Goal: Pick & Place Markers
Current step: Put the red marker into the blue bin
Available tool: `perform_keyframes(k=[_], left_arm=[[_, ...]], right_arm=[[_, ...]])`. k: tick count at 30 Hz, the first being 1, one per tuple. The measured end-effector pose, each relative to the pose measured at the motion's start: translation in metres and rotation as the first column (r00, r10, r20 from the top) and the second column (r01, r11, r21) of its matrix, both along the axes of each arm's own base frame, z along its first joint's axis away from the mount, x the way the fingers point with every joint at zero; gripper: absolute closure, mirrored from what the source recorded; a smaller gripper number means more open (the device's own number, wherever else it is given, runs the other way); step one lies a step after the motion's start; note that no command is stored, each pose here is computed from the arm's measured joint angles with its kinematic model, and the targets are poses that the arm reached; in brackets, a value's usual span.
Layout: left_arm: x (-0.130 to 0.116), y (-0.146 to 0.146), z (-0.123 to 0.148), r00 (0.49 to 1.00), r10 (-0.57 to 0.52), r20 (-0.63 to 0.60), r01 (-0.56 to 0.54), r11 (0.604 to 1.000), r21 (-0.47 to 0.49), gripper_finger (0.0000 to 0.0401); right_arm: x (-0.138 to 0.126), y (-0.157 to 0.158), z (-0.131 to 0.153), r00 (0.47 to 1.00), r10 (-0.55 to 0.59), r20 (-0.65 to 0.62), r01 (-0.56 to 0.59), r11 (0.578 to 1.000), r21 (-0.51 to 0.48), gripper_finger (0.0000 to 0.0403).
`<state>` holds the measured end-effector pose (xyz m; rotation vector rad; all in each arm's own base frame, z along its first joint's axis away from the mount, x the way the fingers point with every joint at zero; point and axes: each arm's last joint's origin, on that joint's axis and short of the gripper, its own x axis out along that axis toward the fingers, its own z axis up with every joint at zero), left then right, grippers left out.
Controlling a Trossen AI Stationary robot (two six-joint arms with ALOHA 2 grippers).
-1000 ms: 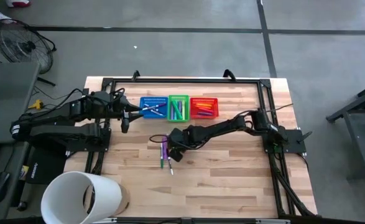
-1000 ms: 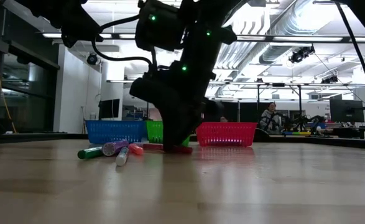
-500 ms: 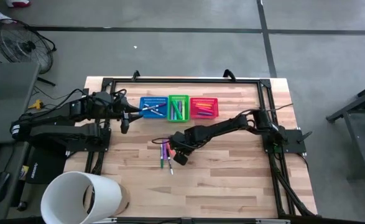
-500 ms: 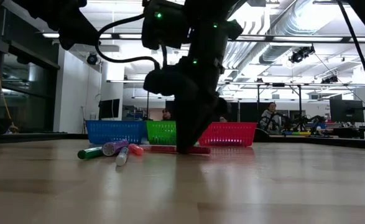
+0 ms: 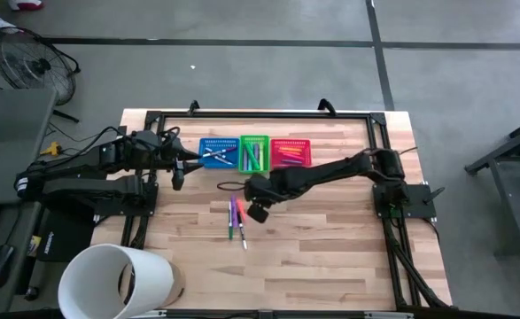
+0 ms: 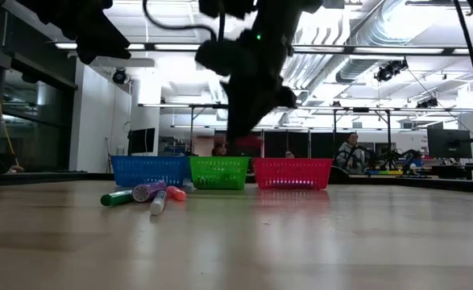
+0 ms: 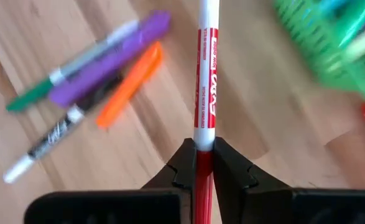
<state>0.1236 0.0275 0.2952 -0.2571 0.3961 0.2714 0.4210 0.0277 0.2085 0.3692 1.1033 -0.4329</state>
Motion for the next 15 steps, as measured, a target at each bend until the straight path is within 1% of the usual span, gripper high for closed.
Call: perform_keyframes(k=[2,5,8,11,15], left_arm=[[0.000,0.000,0.001,1.000,0.000,0.008,0.000,1.000,0.002,0.0256],[0.001,0.000,0.002,1.000,0.001,0.027,-0.001,1.000,0.006,0.0256],[0.003,0.001,0.007,0.997,0.000,0.077,-0.001,1.000,0.017,0.0256],[0.005,0.001,0.013,0.990,-0.002,0.141,-0.003,1.000,0.031,0.0256],[0.011,0.002,0.022,0.973,-0.007,0.231,-0.006,0.999,0.054,0.0256]], right_arm=[[-0.002,-0.004,0.011,0.999,-0.019,0.032,0.020,0.999,-0.025,0.0380],[-0.008,-0.012,0.034,0.994,-0.034,0.108,0.041,0.997,-0.065,0.0380],[-0.014,-0.021,0.058,0.983,-0.045,0.181,0.065,0.992,-0.106,0.0380],[-0.021,-0.029,0.081,0.963,-0.046,0.264,0.085,0.986,-0.141,0.0380],[-0.030,-0.038,0.112,0.923,-0.028,0.383,0.108,0.976,-0.190,0.0380]])
